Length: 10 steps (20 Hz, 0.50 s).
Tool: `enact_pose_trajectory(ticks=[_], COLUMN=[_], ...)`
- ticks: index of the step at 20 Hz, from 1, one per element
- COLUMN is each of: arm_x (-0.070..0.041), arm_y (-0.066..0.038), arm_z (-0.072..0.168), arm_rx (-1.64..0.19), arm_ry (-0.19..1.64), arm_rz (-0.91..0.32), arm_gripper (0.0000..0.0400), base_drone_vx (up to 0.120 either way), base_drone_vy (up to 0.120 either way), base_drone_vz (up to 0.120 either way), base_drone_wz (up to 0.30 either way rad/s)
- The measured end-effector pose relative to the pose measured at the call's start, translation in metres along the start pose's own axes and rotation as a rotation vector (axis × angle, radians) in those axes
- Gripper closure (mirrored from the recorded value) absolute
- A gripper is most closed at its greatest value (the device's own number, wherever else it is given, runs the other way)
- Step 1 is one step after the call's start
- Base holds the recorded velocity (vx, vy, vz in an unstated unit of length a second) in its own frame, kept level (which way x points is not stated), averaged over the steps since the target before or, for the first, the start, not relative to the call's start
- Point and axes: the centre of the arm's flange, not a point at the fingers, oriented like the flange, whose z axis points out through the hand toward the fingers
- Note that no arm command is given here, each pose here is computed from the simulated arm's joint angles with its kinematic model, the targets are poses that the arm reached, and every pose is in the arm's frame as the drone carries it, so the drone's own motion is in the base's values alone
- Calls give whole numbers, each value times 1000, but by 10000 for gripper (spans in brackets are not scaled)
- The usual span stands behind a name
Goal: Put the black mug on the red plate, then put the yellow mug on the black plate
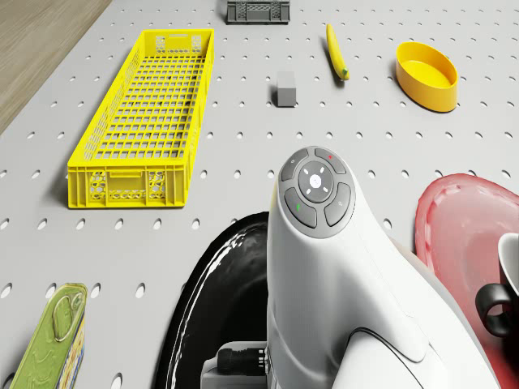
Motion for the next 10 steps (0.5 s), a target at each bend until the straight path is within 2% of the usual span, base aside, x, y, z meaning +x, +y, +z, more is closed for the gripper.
enact_pose_trajectory(ticks=[10], arm_x=[0], arm_y=[0], arm_z=[0], arm_rx=[0], arm_ry=[0], arm_rz=[0], arm_gripper=[290], base_drone_vx=[120], base_drone_vy=[0], base_drone_vz=[0], base_drone_wz=[0])
